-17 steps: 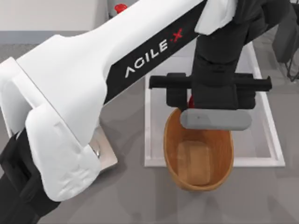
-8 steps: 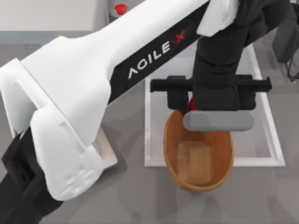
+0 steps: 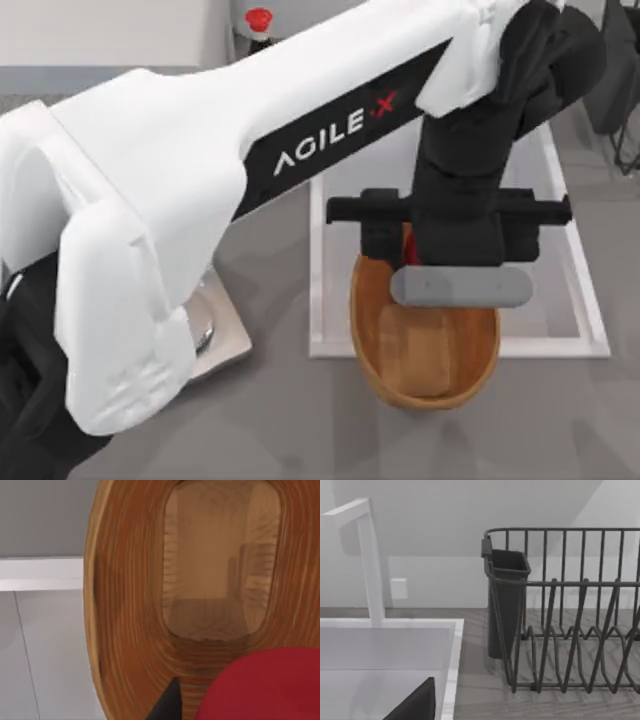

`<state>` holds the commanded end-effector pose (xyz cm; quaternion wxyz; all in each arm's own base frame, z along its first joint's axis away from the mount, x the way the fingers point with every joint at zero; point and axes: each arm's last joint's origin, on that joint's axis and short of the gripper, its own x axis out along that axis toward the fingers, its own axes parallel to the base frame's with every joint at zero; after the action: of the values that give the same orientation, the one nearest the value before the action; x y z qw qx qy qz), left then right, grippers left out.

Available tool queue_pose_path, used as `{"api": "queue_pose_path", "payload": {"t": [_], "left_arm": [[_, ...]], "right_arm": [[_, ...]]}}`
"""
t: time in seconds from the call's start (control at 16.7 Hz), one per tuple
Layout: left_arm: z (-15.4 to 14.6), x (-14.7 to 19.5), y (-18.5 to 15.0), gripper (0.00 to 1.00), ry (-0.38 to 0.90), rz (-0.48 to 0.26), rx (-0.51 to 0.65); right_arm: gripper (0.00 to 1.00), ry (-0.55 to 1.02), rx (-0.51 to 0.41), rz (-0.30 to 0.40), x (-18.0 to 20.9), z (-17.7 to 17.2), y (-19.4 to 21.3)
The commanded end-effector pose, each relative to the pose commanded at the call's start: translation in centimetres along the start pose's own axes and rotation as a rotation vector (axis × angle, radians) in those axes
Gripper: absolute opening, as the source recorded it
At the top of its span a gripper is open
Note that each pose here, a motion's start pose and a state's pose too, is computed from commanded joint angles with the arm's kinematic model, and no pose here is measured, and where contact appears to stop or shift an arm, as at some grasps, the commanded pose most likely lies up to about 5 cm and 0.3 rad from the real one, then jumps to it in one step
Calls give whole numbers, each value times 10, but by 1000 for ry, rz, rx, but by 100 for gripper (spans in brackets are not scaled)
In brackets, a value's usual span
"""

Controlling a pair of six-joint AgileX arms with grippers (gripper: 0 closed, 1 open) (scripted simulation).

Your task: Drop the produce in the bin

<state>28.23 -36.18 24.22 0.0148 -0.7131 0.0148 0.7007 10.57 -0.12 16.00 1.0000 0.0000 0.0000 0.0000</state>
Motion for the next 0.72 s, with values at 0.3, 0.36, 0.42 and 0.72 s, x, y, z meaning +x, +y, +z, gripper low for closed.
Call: {"api": "queue_pose_path", "payload": {"t": [0.3,0.36,0.42,0.72], "left_arm": [[2,31,-1,0,-10,-1,-12],[2,35,-2,0,-16,-7,-19],[2,37,-3,0,-20,-10,-22],[2,37,-3,8,-20,-10,-22]], "right_arm": [[100,0,0,0,0,0,0],[100,0,0,0,0,0,0],[100,0,0,0,0,0,0],[100,0,0,0,0,0,0]]}}
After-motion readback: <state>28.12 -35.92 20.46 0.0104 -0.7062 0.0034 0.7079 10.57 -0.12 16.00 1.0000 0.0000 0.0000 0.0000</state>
